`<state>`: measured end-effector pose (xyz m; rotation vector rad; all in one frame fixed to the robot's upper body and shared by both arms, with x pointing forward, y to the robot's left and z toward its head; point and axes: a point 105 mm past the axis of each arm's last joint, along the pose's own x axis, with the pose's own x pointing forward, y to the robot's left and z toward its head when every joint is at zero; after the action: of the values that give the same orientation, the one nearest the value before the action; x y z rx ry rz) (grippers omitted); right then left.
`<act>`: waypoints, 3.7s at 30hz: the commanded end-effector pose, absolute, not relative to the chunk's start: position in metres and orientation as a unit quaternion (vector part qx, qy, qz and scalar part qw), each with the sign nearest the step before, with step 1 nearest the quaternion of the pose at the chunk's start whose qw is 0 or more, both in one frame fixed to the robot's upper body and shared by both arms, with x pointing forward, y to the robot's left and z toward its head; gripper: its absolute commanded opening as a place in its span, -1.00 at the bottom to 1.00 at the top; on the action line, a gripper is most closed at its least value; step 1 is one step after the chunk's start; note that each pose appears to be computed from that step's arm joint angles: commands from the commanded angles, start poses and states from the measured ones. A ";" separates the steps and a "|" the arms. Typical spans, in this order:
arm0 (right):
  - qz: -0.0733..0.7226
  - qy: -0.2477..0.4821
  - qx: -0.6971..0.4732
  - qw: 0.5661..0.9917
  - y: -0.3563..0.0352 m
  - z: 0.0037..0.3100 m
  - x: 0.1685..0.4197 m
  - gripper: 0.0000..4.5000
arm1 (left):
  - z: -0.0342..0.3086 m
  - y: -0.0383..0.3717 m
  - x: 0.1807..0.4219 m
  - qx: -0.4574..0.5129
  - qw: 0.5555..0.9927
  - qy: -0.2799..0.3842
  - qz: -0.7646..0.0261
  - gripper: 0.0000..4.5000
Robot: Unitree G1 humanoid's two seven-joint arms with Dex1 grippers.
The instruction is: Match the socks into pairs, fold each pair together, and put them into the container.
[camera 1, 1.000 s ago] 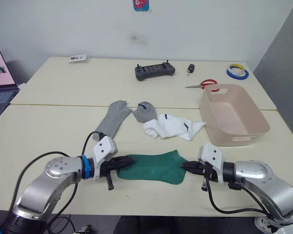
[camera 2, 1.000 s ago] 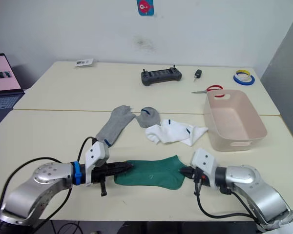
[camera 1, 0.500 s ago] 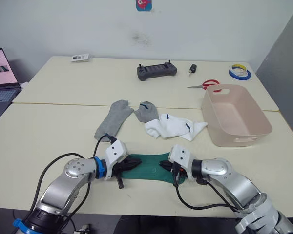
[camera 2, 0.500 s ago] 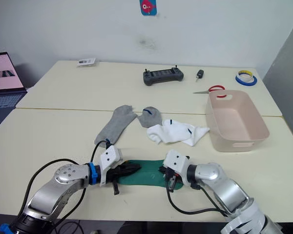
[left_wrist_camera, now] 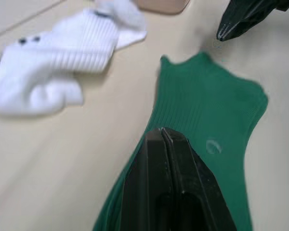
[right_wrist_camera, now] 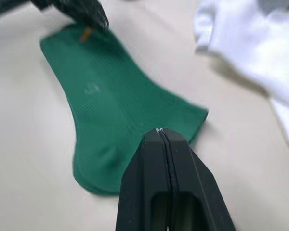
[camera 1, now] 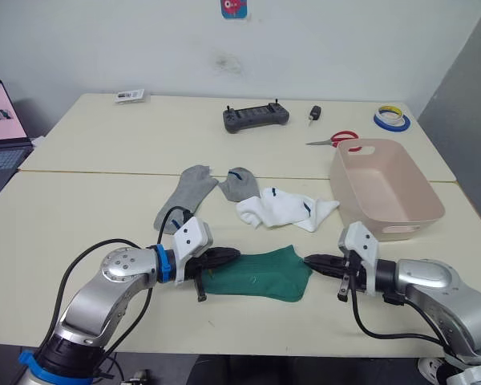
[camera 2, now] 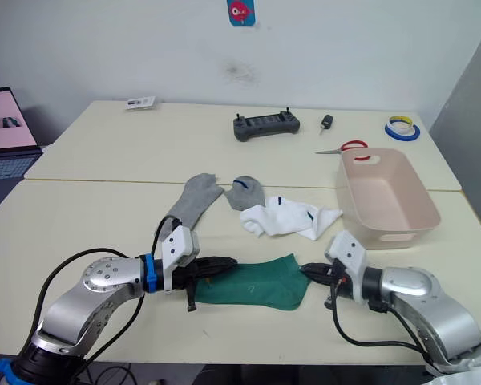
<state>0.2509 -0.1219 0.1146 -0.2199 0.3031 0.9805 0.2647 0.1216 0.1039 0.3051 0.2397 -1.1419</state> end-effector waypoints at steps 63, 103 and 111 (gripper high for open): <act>0.578 0.138 -0.211 0.776 -0.066 0.136 0.231 -0.99 | 0.064 0.084 0.279 0.150 0.828 0.139 -0.522 -1.00; 0.616 0.198 -0.095 0.757 0.000 0.120 0.247 -0.40 | 0.091 0.134 0.266 0.165 0.842 0.114 -0.500 -1.00; 0.624 0.184 -0.100 0.753 -0.015 0.136 0.240 0.91 | 0.115 0.177 0.270 0.135 0.888 0.112 -0.425 -1.00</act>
<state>0.2449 -0.0132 0.1216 -0.2185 0.4579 1.3332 0.2701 0.1725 0.1008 0.2719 0.2760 -0.9005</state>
